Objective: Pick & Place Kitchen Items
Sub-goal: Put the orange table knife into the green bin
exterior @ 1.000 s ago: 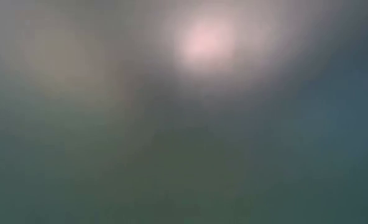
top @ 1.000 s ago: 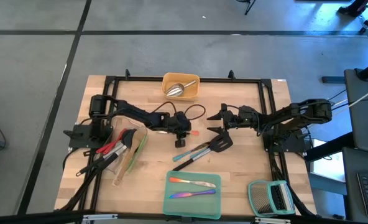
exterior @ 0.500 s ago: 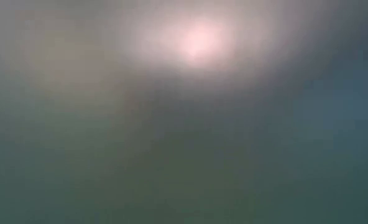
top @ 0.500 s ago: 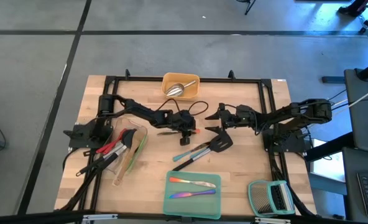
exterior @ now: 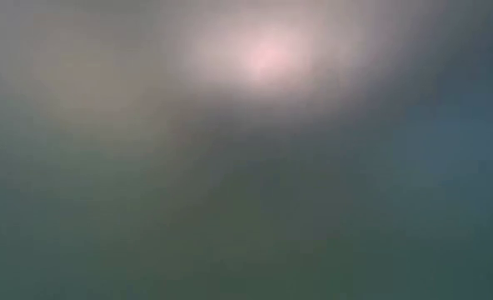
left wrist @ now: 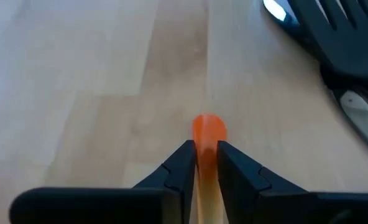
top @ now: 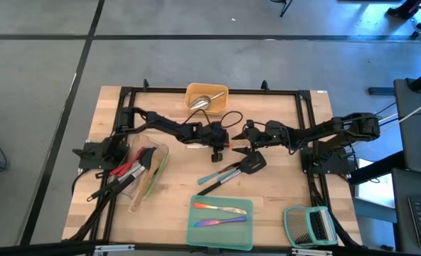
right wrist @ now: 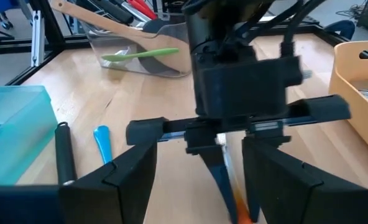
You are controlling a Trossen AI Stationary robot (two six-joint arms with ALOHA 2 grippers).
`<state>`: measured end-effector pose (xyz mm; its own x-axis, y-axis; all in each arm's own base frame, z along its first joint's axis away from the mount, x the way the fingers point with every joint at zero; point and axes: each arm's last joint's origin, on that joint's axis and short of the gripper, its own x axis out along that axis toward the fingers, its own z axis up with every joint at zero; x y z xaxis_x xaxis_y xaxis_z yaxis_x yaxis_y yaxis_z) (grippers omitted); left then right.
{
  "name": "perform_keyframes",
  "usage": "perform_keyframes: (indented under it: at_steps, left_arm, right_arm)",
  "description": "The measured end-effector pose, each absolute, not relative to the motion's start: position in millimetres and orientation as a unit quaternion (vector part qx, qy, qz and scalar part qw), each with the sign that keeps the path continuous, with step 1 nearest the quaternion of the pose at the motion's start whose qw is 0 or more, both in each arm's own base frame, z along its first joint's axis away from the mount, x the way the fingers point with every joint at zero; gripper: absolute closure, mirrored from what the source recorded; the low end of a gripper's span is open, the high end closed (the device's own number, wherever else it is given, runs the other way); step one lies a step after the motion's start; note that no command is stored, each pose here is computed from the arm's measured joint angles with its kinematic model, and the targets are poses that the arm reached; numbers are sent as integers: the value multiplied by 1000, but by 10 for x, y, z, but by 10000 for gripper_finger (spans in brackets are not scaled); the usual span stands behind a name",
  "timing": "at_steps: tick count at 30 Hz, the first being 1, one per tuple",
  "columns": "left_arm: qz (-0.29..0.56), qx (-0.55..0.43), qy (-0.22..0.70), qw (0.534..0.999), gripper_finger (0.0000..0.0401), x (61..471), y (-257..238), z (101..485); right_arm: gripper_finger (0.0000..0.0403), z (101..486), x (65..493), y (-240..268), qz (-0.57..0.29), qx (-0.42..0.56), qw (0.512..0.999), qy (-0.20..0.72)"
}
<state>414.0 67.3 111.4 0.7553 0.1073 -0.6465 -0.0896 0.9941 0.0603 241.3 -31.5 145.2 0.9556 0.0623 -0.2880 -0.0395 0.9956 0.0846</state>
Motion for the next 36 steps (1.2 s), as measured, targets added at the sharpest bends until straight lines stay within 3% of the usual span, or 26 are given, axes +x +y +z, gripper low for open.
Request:
perform_keyframes:
  at_steps: [9, 20, 28, 32, 36]
  left_arm:
    - [75, 27, 328, 941, 313, 4215, 652, 1229]
    - [88, 65, 407, 907, 255, 4038, 289, 1462]
    - [123, 79, 474, 868, 276, 3764, 5, 1338]
    - [134, 72, 447, 881, 284, 3575, -71, 1354]
    - [134, 41, 359, 923, 285, 3383, -52, 1492]
  right_arm:
    - [163, 1404, 2398, -344, -27, 19, 984, 173]
    - [163, 1176, 2705, -389, -20, 22, 974, 225]
    - [163, 889, 3042, -455, 15, 28, 964, 263]
    - [163, 844, 3083, -534, 11, 5, 964, 265]
    - [163, 859, 3075, -669, -1, -15, 965, 261]
